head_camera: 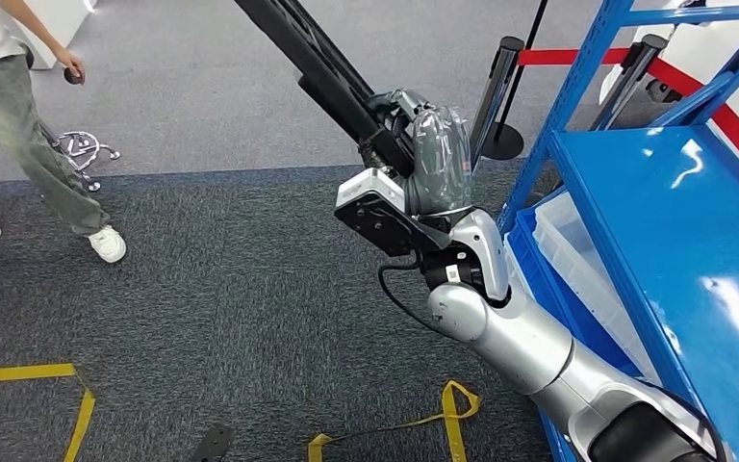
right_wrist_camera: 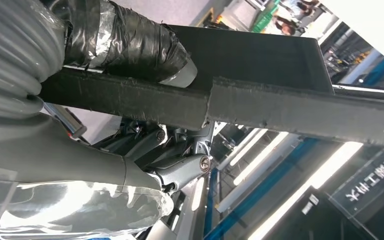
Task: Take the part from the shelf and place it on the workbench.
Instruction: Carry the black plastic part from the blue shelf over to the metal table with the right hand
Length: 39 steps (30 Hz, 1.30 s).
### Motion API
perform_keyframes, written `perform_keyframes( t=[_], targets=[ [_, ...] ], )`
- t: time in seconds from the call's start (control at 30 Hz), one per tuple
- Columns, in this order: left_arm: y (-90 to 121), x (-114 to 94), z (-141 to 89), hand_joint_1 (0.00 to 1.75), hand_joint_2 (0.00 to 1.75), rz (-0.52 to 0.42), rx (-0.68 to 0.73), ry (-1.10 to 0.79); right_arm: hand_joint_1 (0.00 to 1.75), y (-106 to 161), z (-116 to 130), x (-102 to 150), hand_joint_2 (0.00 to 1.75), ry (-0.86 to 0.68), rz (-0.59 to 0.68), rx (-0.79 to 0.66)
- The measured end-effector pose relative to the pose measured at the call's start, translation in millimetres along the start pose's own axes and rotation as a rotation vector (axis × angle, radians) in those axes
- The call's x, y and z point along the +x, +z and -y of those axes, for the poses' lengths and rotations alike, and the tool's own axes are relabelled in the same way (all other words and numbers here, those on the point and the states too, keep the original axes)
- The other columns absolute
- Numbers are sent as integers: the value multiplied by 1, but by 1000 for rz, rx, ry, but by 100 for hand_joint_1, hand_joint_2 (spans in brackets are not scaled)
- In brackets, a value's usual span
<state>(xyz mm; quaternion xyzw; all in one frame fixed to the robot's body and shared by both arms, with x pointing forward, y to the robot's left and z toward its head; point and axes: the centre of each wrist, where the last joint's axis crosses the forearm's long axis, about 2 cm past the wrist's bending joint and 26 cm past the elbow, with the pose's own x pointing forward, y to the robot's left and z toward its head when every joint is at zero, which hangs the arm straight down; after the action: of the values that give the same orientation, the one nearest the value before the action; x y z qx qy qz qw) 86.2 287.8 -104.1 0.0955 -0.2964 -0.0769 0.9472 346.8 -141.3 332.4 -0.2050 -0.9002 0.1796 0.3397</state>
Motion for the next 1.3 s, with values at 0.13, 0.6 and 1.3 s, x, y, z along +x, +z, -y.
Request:
perform_keyframes(
  t=[0.13,0.6,1.3],
  targets=[
    [0,0,0,0,175,0,2,-3,175,0,1,0,175,10,4,-3],
    [0,-1,-4,0,175,-4,10,-8,175,2,1,1,175,15,3,-6],
    [-1,0,-5,0,175,-6,19,-16,175,10,1,-4,175,20,-17,-1]
  ],
)
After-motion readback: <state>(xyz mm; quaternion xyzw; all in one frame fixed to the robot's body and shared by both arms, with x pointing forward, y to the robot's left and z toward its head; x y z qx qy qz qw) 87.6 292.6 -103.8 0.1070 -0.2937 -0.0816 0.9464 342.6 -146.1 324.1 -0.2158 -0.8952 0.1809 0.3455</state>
